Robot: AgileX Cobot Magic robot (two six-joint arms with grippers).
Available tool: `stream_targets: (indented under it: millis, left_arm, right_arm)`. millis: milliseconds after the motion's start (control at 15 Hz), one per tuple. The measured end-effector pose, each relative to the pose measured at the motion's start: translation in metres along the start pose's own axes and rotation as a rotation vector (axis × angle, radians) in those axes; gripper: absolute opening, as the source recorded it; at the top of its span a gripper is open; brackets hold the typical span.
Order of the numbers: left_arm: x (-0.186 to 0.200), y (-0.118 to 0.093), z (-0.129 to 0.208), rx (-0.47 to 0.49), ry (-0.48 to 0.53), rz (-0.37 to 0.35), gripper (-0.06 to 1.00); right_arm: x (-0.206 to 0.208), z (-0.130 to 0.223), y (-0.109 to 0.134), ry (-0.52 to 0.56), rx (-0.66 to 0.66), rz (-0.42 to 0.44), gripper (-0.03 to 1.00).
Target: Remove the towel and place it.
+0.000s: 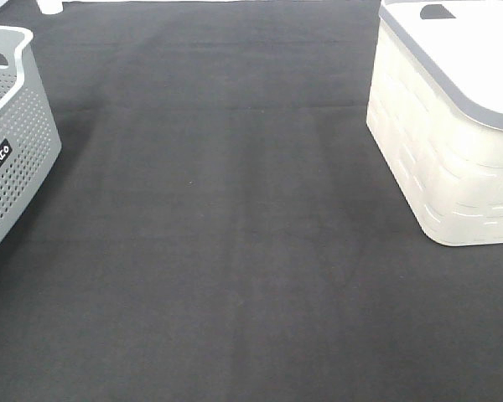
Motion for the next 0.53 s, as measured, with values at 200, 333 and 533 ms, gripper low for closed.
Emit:
stream_targets:
  millis: [200, 333, 533]
  left_arm:
    - [-0.038, -0.005, -0.004, -0.057, 0.009, 0.035, 0.98]
    - [-0.058, -0.004, -0.013, -0.095, -0.012, 0.015, 0.97]
    - [-0.082, -0.013, -0.017, -0.158, -0.013, 0.048, 0.95]
  right_arm:
    - [0.000, 0.000, 0.000, 0.000, 0.000, 0.000, 0.68]
    - [0.000, 0.000, 0.001, 0.000, -0.002, -0.006, 0.68]
    - [0.000, 0.000, 0.001, 0.000, -0.002, -0.006, 0.68]
Point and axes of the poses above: a point on each arm's last joint axis where the gripper is mounted, x pointing back along that axis away from the gripper, y along the wrist's bending axis when the last joint is at zero, z = x × y, the point moved 6 cm from there along -x, pointing out along that axis toward the gripper, and after that the axes turned 1 degree about -x, right-handed, at the moved point
